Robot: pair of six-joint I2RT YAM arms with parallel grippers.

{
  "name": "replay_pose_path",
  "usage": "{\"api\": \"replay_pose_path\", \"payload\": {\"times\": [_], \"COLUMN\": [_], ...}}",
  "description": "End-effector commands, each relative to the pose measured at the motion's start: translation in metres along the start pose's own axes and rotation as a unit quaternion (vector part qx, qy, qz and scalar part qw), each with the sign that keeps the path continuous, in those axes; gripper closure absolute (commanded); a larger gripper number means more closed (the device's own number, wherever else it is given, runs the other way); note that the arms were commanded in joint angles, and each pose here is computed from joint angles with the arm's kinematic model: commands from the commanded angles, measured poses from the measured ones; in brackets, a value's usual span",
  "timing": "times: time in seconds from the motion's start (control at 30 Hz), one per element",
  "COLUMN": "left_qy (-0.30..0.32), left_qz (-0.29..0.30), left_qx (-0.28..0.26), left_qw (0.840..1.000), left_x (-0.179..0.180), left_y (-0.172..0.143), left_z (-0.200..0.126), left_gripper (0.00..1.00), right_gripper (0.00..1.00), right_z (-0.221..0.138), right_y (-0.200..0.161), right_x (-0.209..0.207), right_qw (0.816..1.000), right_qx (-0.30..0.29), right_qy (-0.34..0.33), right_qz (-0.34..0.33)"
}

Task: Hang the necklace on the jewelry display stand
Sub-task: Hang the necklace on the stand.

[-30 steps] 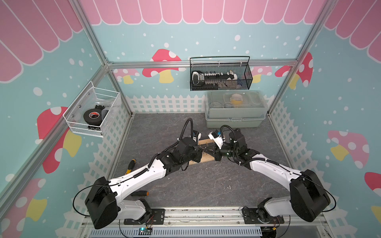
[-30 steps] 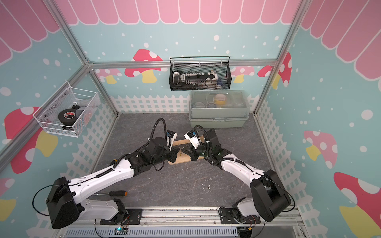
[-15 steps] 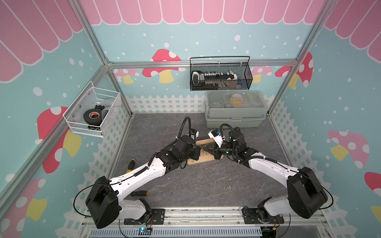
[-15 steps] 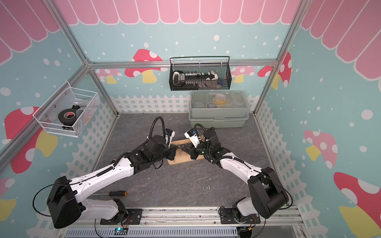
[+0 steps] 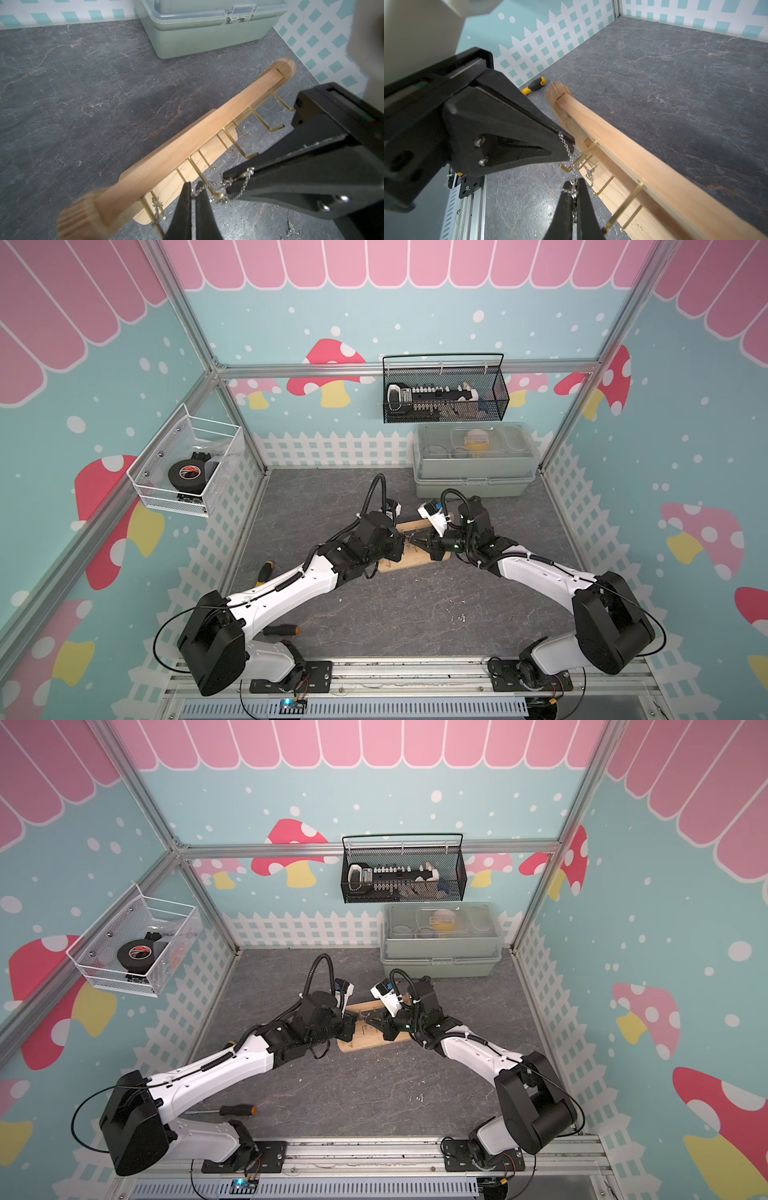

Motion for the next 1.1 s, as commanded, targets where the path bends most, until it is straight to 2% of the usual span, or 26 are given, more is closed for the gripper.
{"api": "replay_pose_path", "payload": {"times": [0.0, 0.4, 0.67, 1.07], "left_qy": [0.005, 0.005, 0.008, 0.017], "left_qz": [0.007, 0.005, 0.005, 0.001], "left_qx": [-0.011, 0.004, -0.005, -0.014], "left_qw": [1.0, 1.0, 1.0, 1.0], "left_x": [0.0, 0.002, 0.003, 0.005], "left_y": [0.011, 0.003, 0.007, 0.01], "left_z": [-0.001, 0.003, -0.002, -0.008], "left_gripper": [0.98, 0.93, 0.86, 0.84], "right_gripper": [0.94, 0.91, 0.82, 0.81], "right_z": [0.001, 0.004, 0.001, -0.007], "right_y": [0.006, -0.003, -0.002, 0.001], "right_x": [-0.005, -0.008, -0.006, -0.001], "right_qw": [1.0, 1.0, 1.0, 0.999], "right_qx": [-0.004, 0.012, 0.014, 0.016], "right_qy": [-0.006, -0.006, -0.009, -0.017], "right_qz": [-0.016, -0.011, -0.014, -0.022]}}
Point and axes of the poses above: each gripper's point midway between its finger pads, its own z axis out along the fingers, its own x axis along the line the jaws close on, y = z × x, the point moved 4 cm from there along -z, back along the fingers, and after that the axes turned 4 degrees about -z, right-handed, at the moved point
